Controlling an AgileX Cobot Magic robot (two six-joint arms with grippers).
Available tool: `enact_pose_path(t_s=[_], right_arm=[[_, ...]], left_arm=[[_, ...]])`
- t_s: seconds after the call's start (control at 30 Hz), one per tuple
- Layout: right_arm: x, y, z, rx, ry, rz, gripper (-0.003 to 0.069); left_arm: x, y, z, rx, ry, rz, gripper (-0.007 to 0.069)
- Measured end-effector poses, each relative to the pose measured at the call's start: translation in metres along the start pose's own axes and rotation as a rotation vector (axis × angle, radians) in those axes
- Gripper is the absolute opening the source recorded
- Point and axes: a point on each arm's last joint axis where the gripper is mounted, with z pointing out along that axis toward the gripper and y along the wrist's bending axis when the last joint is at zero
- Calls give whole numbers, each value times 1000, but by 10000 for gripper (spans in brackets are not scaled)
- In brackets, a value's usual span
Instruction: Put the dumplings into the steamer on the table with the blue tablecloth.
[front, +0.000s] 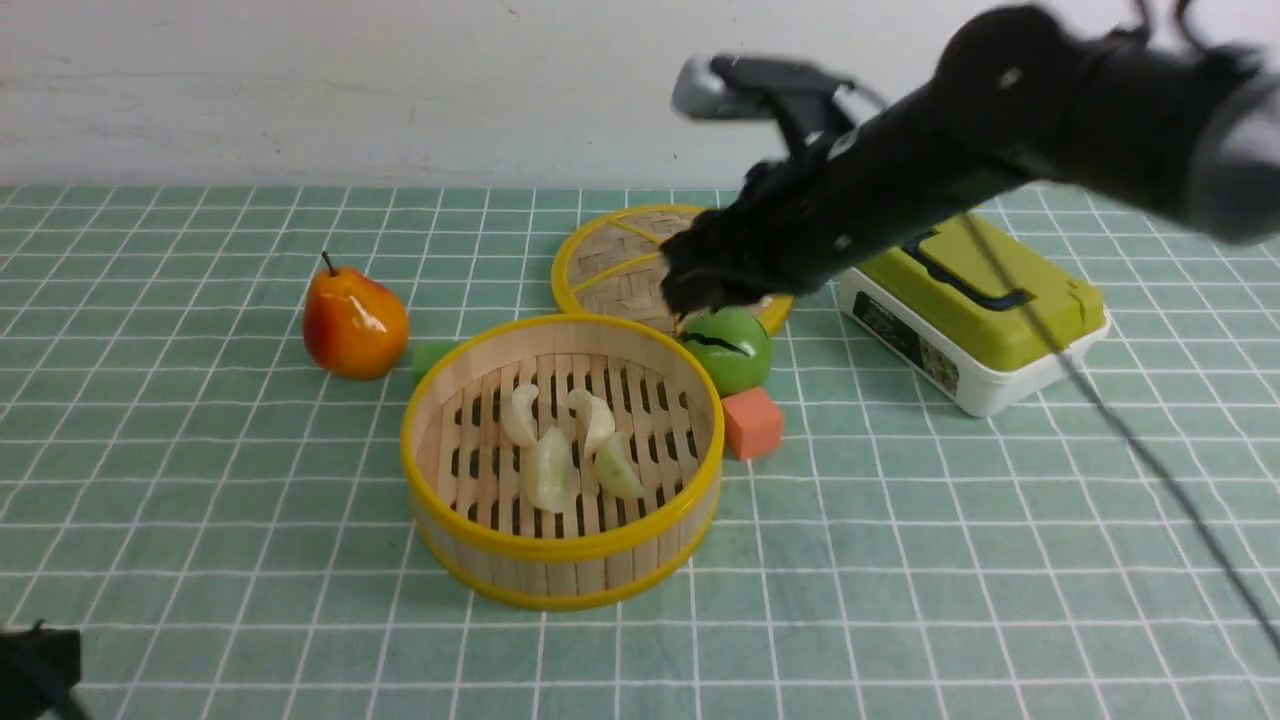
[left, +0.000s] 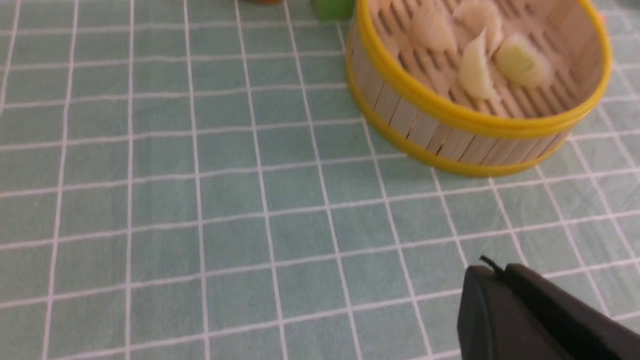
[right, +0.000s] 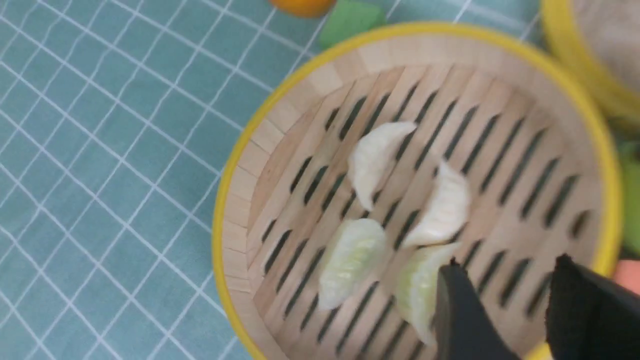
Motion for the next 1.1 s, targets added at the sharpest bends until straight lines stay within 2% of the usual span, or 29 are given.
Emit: enact_pose_path(t_s=[0.07,0.1,0.17,0.23,0.37,0.47,0.6,0.7,0.73,0.77,0.87,0.97,1.1], right_arm=[[-6,5,-44,62,-22,-72,151],[-8,10,-83,131,-38,-118,111],[-5,12,-116,199,-52,-155,57],[6,11,-159,331,-80,-159,-4],[58,5,-216,529,-158,-94,-20],[109,4,-230,582,-255,-40,-20],[172,4,-222,525,-439,-6,-19],[229,1,-195,433,-603,-72,-16],[229,1,-195,434,-603,-74,-15],[256,-1,-180,383,-651,-110,-15],[292,-2,-160,298,-699,-107,-12],[310,0,-150,198,-765,-58,-10],[311,13,-156,-22,-950,13,-6]], left_arm=[[1,3,-10,11,-58,8,20],[1,6,-16,8,-98,19,20],[2,10,-21,-7,-133,40,22],[3,14,-27,-25,-167,58,24],[5,17,-29,-46,-168,65,27],[6,17,-29,-50,-162,65,28],[6,17,-29,-52,-161,67,32],[6,17,-29,-52,-159,68,38],[6,17,-29,-52,-159,68,38],[6,17,-29,-52,-159,68,39],[6,17,-29,-52,-159,68,39],[6,17,-29,-52,-159,68,39],[6,17,-29,-53,-160,68,41]])
